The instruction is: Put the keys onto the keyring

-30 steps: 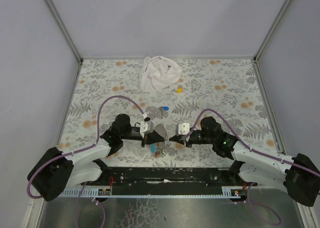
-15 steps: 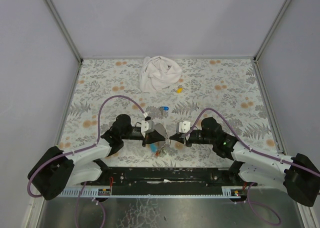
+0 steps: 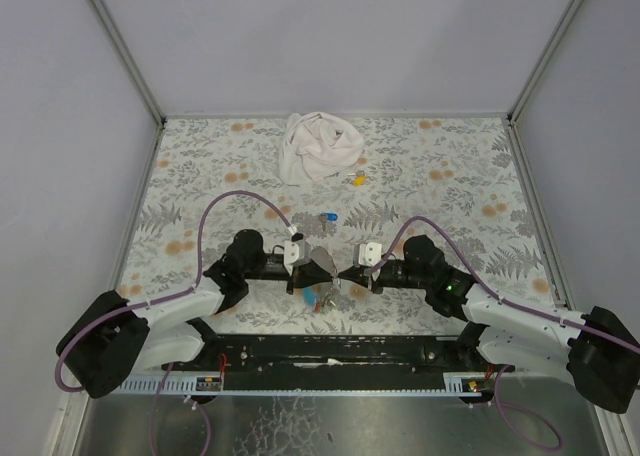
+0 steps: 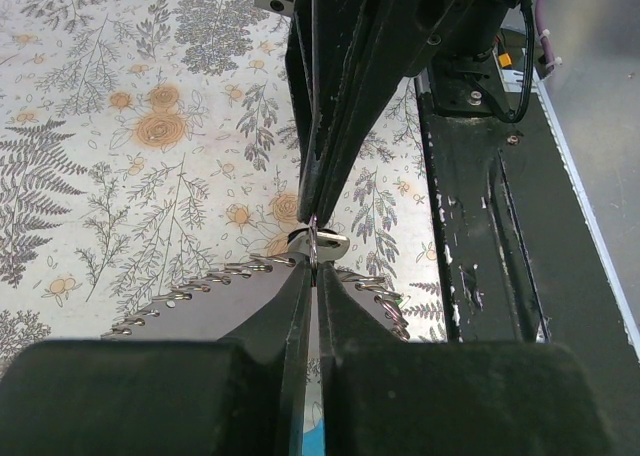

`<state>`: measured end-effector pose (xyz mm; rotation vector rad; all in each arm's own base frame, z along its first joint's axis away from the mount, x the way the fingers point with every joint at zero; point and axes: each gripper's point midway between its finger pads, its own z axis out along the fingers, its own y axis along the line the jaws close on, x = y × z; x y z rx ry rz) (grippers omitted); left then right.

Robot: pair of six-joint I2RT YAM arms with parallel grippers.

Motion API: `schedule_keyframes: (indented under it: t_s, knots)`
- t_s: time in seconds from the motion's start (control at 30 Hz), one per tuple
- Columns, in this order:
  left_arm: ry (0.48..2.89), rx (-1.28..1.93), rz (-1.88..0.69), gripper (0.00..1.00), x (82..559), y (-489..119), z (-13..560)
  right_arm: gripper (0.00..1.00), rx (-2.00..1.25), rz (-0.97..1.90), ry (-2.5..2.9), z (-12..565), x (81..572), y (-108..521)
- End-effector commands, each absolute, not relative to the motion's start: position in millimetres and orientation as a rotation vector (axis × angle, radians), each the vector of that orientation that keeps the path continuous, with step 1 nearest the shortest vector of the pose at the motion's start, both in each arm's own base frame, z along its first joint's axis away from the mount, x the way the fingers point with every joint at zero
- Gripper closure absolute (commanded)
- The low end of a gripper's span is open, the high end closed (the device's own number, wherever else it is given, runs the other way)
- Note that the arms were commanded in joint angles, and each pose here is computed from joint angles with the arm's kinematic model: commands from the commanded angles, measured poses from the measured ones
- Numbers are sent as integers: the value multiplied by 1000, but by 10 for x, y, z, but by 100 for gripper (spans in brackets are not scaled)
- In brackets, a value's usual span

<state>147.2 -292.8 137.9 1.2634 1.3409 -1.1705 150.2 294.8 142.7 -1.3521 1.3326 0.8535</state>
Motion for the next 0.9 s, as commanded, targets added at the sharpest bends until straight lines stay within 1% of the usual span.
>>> schedule_keyframes:
  t_s: [0.0, 0.27, 0.57, 0.77, 0.87]
  knots:
    - [1241, 1258, -1154, 100, 1516, -3025, 1615, 100, -1313, 857, 1232, 1698, 1541, 3043]
    - [1280, 1251, -1109, 100, 1563, -3030, 1600, 100, -1321, 860, 1253, 1694, 1549, 3060]
    - [1341, 1149, -1075, 100, 1702, -3017, 1633, 100, -1353, 808, 1250, 1674, 1554, 2989]
    - [1342, 1096, -1100, 100, 1726, -3029, 1699, 93, -1368, 750, 1272, 1600, 1607, 2936]
    - [1357, 1073, -1107, 100, 1744, -3034, 1706, 92, -1373, 729, 1275, 1577, 1627, 2919]
